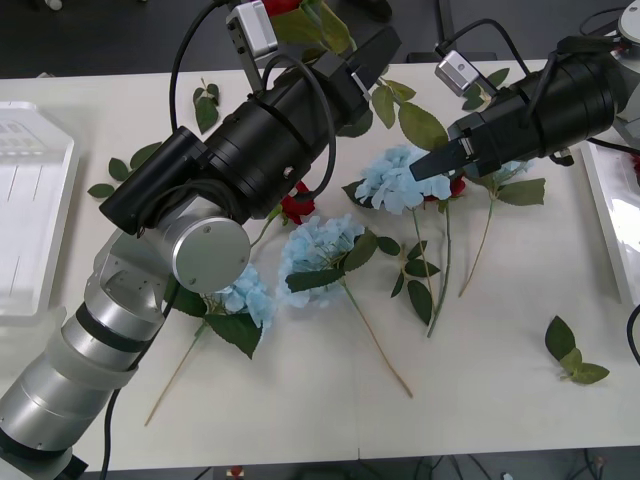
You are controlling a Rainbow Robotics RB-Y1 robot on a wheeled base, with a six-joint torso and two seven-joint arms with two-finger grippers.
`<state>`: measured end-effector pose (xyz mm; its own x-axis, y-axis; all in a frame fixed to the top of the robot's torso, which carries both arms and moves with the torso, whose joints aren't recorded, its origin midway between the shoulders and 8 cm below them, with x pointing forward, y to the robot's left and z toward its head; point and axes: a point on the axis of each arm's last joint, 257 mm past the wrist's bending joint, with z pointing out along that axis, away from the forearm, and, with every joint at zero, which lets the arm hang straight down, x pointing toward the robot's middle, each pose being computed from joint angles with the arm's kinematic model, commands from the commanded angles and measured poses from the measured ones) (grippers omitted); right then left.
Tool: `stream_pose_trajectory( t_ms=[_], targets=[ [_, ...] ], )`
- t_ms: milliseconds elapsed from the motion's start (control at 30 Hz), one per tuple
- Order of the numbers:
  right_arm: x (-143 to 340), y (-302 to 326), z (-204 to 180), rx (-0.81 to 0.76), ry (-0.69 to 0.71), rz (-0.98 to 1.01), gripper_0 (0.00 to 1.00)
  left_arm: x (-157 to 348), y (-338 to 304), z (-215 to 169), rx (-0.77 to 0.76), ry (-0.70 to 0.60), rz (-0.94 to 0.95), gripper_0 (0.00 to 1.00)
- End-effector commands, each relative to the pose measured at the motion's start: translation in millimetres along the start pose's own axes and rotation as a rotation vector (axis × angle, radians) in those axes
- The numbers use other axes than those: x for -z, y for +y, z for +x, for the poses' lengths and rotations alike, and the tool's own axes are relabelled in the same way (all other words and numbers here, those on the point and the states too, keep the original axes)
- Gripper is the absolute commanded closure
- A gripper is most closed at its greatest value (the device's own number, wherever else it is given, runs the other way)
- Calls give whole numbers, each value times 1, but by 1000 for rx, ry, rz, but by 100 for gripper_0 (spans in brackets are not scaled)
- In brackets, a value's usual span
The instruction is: Place the red flowers into the right box and the blue flowers into the left box. If a person shows an open palm, hand one flower to the person first, then continue sorting.
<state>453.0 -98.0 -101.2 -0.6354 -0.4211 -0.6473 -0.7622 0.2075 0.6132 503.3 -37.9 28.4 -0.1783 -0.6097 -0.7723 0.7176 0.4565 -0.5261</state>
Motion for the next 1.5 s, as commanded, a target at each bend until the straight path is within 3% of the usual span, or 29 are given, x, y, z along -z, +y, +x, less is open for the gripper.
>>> stream_pose_trajectory(
  t_ms=[33, 167, 367, 633, 933, 1200, 1500],
  targets=[
    [14, 0, -7, 39, 4, 44, 100, -7, -15, -34, -126, -54, 38, 0],
    [44, -13, -4, -6, 2, 121, 100, 0, -5, -49, -155, -4, 10, 0],
    [114, -47, 7, -163, -57, 287, 100, 39, 10, -65, -200, 269, -82, 0],
    [254, -105, 81, -412, -45, 705, 100, 123, 27, -65, -93, 503, -130, 0],
    [368, -103, 161, -617, -66, 939, 100, 234, 68, -24, -108, 782, -298, 0],
    [423, -108, 237, -672, -72, 1078, 100, 313, 87, 7, -192, 996, -359, 0],
    [438, -163, 309, -674, -89, 1270, 100, 372, 108, 42, -304, 1183, -397, 0]
  ],
)
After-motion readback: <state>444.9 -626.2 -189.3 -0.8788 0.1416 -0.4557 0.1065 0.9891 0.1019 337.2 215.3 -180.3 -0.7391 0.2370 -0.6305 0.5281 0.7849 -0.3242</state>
